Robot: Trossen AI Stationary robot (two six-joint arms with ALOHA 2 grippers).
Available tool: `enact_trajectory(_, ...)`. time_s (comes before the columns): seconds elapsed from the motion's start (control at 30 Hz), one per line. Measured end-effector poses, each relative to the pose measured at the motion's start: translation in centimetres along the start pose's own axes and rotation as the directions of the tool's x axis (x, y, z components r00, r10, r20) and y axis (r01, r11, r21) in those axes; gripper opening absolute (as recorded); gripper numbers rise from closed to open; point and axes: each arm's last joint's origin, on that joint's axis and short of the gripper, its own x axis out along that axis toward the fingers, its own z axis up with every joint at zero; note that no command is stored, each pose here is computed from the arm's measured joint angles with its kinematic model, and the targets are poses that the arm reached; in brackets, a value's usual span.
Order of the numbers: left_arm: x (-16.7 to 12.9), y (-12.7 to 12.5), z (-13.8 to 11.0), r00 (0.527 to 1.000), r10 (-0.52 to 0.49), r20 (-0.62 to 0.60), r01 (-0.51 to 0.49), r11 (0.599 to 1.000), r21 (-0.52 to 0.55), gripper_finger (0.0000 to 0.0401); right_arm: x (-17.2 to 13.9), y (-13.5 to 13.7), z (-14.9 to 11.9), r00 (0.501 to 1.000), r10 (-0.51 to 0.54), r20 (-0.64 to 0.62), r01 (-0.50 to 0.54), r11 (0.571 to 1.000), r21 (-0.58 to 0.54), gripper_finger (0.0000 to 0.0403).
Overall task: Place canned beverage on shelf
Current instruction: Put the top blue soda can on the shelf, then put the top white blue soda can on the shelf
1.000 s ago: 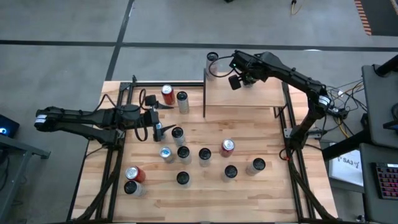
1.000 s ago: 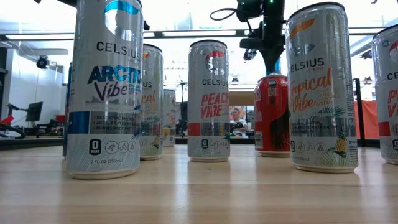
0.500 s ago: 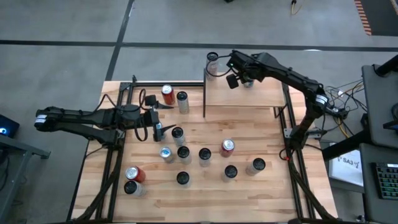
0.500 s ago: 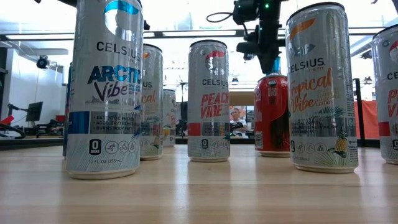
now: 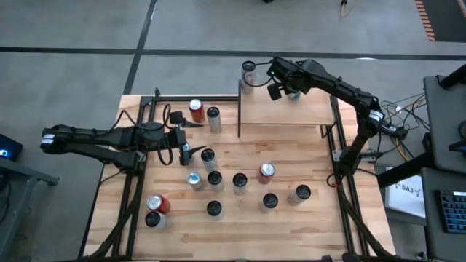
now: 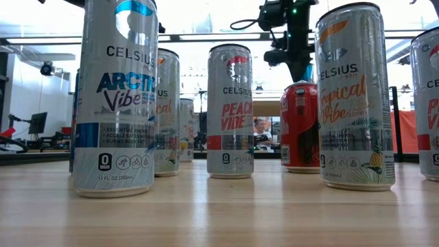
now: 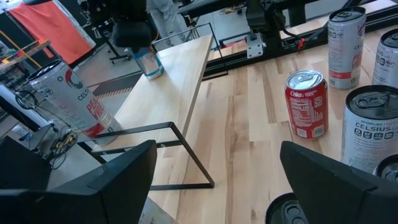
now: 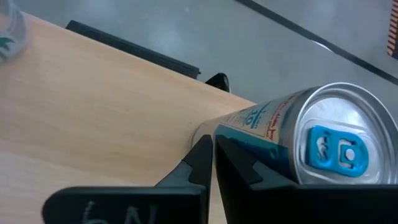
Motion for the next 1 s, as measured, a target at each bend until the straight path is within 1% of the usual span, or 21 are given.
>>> enact_trajectory(0.47, 0.0, 0.0, 0.0, 1.0, -0.001, -0.001, 0.001, 1.0, 0.0, 0.0326, 0.6, -1.0, 0.5, 1.0, -0.021, -0.009, 0.021, 1.0, 0.007, 0.0011)
enact_trajectory(0.67, 0.0, 0.0, 0.0, 1.0, 0.0, -0.001, 0.0, 1.0, 0.0, 0.0326, 0.5, -1.1, 0.5, 1.0, -0.019, -0.004, 0.019, 1.0, -0.013, 0.0011)
enact_trajectory(0.83, 0.0, 0.0, 0.0, 1.0, 0.0, 0.002, 0.0, 1.0, -0.004, 0.0326, -1.4, -1.2, 0.6, 0.999, 0.017, 0.049, -0.016, 1.0, -0.014, 0.0011)
enact_trajectory(0.93, 0.0, 0.0, 0.0, 1.0, 0.0, 0.004, 0.0, 1.0, -0.021, 0.0326, -3.1, -0.6, 0.2, 0.993, 0.065, 0.102, -0.061, 0.997, -0.038, 0.0011)
enact_trajectory(1.0, 0.0, 0.0, 0.0, 1.0, -0.001, 0.004, 0.001, 0.999, -0.054, 0.0326, -4.3, 0.0, -0.3, 0.984, 0.107, 0.141, -0.098, 0.993, -0.07, 0.0011)
